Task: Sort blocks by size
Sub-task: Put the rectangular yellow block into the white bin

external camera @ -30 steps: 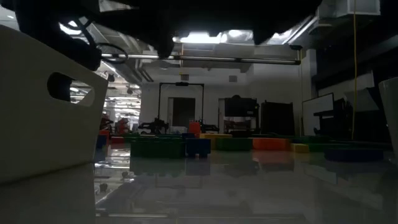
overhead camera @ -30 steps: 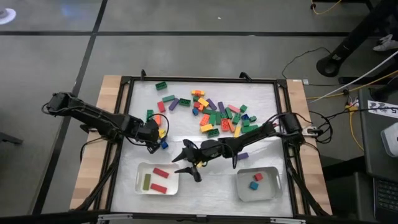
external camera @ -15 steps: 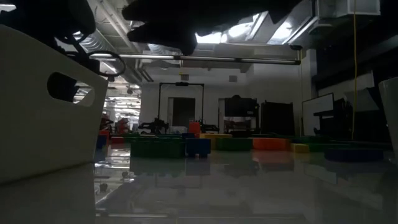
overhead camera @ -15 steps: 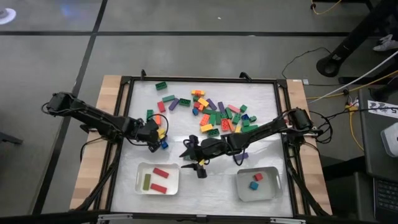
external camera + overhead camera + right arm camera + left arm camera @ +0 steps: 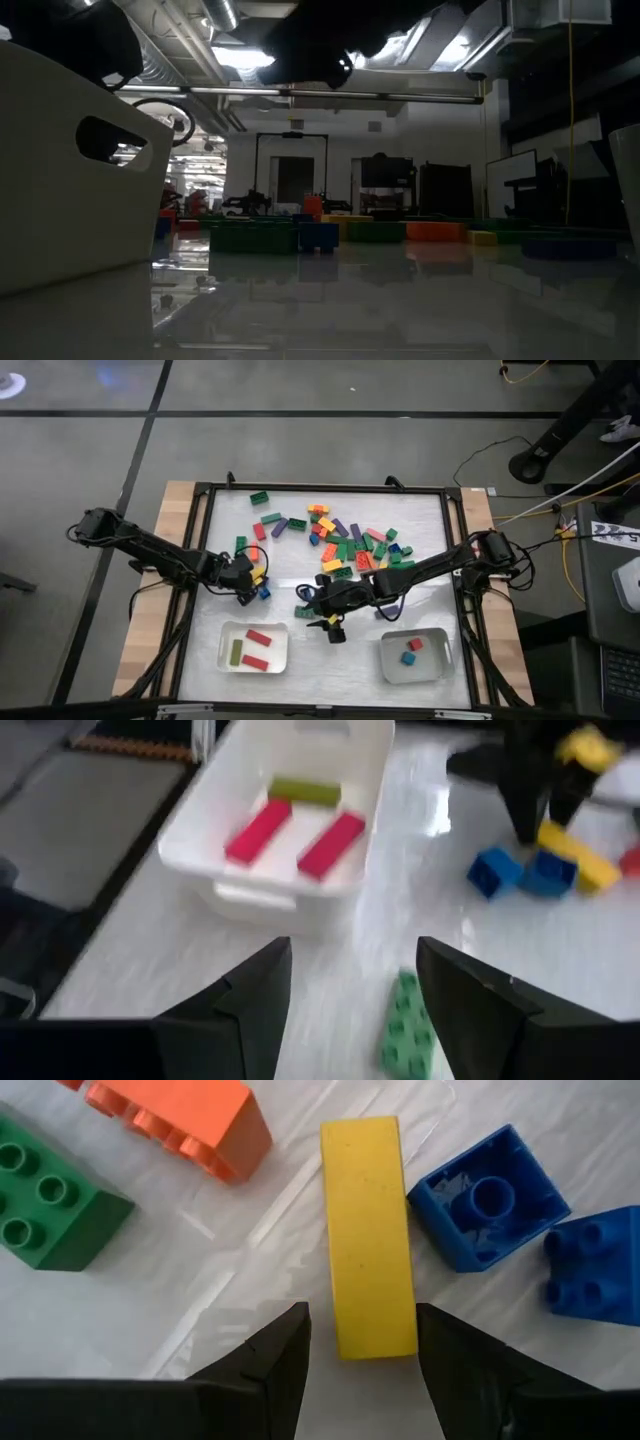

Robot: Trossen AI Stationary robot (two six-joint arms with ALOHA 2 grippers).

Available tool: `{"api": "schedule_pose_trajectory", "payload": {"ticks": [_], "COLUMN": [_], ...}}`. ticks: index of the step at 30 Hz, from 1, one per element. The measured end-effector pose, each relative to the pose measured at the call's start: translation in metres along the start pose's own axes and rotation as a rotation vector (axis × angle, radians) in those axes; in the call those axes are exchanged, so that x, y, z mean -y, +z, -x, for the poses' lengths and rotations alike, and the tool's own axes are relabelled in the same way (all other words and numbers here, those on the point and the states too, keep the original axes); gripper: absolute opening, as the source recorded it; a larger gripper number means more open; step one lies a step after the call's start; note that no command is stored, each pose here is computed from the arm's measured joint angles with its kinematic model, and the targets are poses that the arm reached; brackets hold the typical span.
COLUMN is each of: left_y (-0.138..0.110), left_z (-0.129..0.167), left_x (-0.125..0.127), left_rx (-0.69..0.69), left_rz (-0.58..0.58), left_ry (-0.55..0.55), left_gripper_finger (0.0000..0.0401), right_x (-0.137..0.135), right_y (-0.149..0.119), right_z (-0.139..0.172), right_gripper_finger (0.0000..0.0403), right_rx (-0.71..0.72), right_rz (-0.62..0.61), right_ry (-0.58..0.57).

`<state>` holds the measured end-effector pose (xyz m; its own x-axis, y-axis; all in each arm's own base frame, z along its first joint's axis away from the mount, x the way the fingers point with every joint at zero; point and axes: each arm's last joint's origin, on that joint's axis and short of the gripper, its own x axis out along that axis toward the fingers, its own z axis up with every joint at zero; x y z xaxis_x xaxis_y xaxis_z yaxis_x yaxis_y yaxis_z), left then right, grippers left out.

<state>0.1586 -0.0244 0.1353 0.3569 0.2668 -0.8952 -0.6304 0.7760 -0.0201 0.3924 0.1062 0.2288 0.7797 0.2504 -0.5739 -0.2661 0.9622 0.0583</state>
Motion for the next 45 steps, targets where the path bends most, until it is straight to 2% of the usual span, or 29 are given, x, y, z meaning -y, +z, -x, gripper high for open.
{"api": "schedule_pose_trajectory", "payload": {"ticks": [8,12,16,20,28,32,37,42,45], "left_y": [-0.004,-0.004,-0.002,0.003,0.026,0.037,0.045,0.04,0.034], "left_z": [-0.009,-0.01,-0.009,-0.004,0.025,0.043,0.062,0.073,0.079], "left_x": [-0.001,0.0,0.001,0.004,0.016,0.022,0.035,0.052,0.061], "left_rx": [0.013,0.019,0.029,0.039,0.098,0.088,0.046,0.005,-0.01], "left_rz": [-0.076,-0.086,-0.109,-0.136,-0.183,-0.195,-0.199,-0.231,-0.24], "left_ry": [0.005,0.009,0.003,-0.004,-0.064,-0.159,-0.382,-0.581,-0.659], "left_gripper_finger": [0.0166,0.014,0.0091,0.0089,0.0089,0.0096,0.0093,0.0097,0.0099], "right_x": [0.0,0.001,0.003,0.006,0.007,0.008,0.009,0.013,0.016], "right_y": [-0.017,-0.029,-0.03,-0.035,-0.053,-0.055,-0.056,-0.057,-0.057], "right_z": [0.005,0.007,0.007,-0.003,-0.03,-0.035,-0.038,-0.039,-0.039], "right_gripper_finger": [0.0214,0.0214,0.0214,0.0214,0.0214,0.0214,0.0214,0.0214,0.0214], "right_rx": [-0.195,-0.31,-0.313,-0.311,-0.344,-0.337,-0.324,-0.327,-0.326], "right_rz": [-0.013,-0.017,-0.007,0.003,0.008,0.009,0.016,0.027,0.03], "right_ry": [-0.008,-0.02,-0.085,-0.148,-0.15,-0.151,-0.189,-0.238,-0.219]}}
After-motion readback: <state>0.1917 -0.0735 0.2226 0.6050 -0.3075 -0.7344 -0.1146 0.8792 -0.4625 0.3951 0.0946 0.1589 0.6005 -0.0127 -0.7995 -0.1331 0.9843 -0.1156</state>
